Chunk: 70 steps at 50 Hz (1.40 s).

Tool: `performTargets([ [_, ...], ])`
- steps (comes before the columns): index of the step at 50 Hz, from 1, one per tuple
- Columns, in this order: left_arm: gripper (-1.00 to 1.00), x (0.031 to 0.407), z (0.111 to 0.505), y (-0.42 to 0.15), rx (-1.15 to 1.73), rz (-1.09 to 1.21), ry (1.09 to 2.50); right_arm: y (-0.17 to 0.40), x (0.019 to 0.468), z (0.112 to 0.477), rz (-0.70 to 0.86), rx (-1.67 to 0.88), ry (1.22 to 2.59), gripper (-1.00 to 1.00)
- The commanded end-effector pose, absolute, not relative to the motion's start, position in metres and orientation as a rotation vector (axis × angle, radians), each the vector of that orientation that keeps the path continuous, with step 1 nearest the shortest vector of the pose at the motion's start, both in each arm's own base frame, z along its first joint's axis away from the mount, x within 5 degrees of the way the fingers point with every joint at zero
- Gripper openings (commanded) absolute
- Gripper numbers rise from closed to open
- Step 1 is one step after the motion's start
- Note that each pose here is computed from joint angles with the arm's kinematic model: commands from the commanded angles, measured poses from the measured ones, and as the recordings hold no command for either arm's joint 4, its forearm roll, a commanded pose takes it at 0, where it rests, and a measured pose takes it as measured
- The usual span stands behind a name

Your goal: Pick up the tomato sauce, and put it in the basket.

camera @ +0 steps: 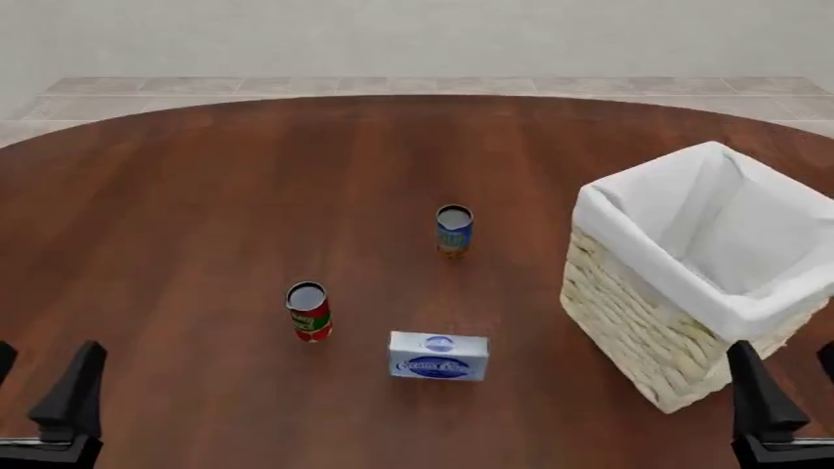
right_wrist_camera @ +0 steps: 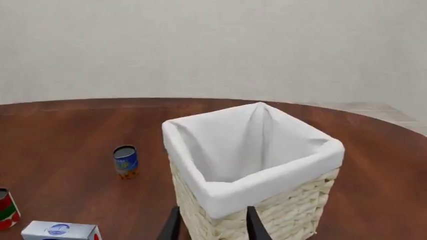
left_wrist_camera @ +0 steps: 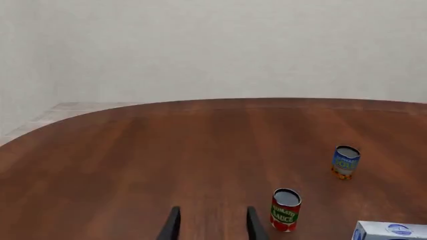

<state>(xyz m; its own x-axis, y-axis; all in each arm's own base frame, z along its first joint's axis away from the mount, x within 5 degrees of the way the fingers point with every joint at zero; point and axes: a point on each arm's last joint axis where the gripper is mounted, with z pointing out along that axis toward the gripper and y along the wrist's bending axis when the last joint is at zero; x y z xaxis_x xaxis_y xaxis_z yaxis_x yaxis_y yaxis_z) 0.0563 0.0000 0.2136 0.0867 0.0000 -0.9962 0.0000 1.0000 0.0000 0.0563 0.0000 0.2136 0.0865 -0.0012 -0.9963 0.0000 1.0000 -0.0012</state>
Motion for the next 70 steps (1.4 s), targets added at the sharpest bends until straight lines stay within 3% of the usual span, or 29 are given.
performTargets([
  [1,1.00,0.057,0.214,0.000,0.000,0.000,1.485,0.000,0.057,0.214,-0.001,0.001,1.487,1.00],
  [21,1.00,0.057,0.214,0.000,0.000,0.000,1.485,0.000,0.056,0.216,-0.007,-0.003,1.480,1.00],
  [37,1.00,0.057,0.214,0.000,0.000,0.000,1.485,0.002,0.044,0.260,-0.024,-0.078,1.449,1.00],
  [70,1.00,0.057,0.214,0.000,0.000,0.000,1.485,0.018,0.072,0.301,0.151,-0.223,1.541,1.00],
])
